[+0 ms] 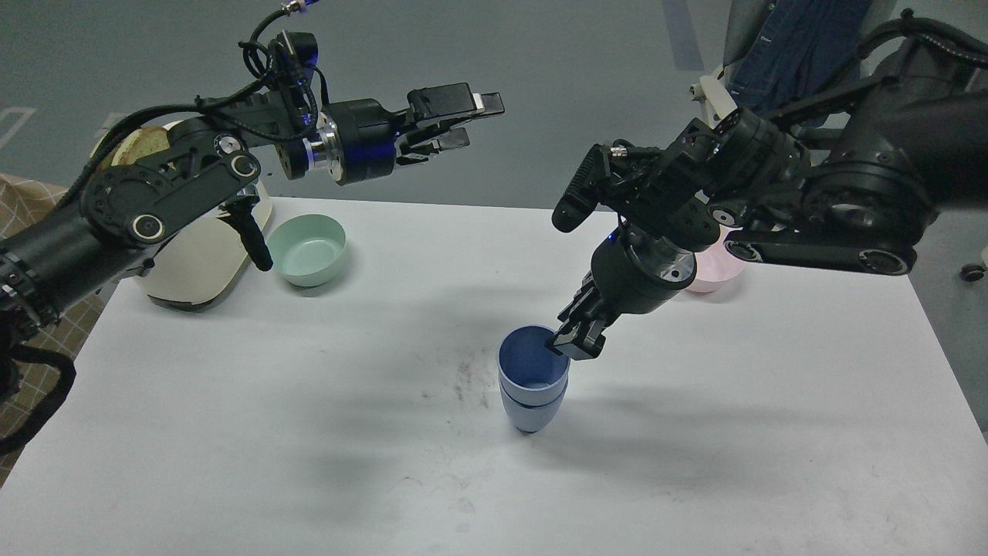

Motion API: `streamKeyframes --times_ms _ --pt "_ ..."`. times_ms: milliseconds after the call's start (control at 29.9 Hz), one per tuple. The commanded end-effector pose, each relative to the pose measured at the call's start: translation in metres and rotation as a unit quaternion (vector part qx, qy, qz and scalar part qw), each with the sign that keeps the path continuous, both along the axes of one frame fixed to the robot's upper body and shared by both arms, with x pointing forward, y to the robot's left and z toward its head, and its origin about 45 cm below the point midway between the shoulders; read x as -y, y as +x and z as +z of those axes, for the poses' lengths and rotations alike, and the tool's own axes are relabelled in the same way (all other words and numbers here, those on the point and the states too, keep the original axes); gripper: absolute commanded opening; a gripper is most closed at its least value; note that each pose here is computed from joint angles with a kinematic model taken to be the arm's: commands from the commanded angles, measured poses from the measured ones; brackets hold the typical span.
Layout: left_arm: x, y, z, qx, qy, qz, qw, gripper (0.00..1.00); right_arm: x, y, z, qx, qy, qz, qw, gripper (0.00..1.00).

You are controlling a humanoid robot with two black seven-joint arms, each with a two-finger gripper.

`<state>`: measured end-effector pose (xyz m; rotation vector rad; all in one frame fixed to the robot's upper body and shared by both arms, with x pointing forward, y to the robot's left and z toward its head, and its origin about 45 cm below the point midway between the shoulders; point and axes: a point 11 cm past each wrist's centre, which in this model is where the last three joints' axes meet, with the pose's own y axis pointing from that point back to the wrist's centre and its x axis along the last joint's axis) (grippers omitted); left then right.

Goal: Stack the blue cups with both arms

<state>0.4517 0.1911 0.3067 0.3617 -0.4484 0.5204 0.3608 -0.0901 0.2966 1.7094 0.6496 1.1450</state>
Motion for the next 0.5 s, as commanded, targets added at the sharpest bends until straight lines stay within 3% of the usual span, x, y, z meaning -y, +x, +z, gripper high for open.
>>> streamKeyframes --times_ms 0,268,469 --pt "0.0 0.0 0.0 0.0 0.0 0.001 1.0 0.94 0.002 0.018 0.019 0.008 0.048 -0.05 0.998 0.66" --pt "-0.007 0.004 0.007 0.002 -0.021 0.013 1.0 0.94 0.046 0.073 0.085 0.027 0.246 -0.216 0.945 0.88" --pt "-0.028 0.02 0.016 -0.036 -0.172 0.097 0.98 0.98 0.123 0.103 0.1 -0.01 0.43 -0.365 0.826 0.93"
